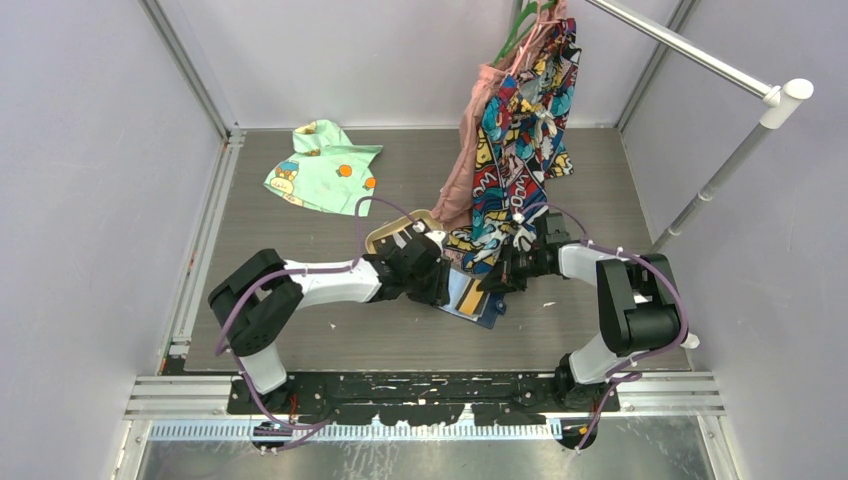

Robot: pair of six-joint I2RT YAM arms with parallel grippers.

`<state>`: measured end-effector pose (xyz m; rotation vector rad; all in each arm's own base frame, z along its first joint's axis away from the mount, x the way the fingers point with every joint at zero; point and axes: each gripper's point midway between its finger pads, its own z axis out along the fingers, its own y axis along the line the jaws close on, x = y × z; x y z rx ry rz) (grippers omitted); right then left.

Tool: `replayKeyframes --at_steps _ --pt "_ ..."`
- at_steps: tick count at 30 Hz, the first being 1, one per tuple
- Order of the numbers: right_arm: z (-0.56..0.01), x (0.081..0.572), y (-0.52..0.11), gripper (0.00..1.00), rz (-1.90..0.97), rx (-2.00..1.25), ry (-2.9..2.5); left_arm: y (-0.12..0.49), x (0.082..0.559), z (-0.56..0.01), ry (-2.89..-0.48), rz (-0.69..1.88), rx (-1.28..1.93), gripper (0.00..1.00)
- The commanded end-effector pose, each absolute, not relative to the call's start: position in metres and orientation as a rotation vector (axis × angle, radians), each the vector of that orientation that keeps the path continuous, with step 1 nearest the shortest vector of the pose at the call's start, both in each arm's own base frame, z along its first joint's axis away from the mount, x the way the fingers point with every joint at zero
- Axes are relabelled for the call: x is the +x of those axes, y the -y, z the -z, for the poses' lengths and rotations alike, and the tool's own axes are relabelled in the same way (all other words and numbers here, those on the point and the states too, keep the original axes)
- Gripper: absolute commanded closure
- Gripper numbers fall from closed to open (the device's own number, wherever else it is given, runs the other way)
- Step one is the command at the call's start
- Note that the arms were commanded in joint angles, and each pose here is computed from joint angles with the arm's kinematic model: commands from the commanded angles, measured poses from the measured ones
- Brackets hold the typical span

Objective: Put the credit cards into the card holder
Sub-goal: Insert the credit card into the card holder.

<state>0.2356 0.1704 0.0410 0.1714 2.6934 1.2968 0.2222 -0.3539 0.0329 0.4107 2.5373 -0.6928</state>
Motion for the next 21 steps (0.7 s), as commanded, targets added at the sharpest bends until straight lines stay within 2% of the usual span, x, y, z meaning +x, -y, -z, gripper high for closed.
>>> replayKeyframes --at_steps 1,11,21 --pt "-0.054 0.240 -0.172 0.99 -1.301 0.040 -2.630 0.333 0.225 -0.034 -2.598 0.574 0.368 0.55" --pt "-0.040 0.241 -0.175 0.99 -1.348 0.119 -2.681 0.333 0.228 -0.039 -2.631 0.566 0.362 0.59" --pt "-0.035 0.246 -0.179 0.95 -1.394 0.130 -2.697 0.327 0.221 -0.023 -2.705 0.543 0.380 0.75"
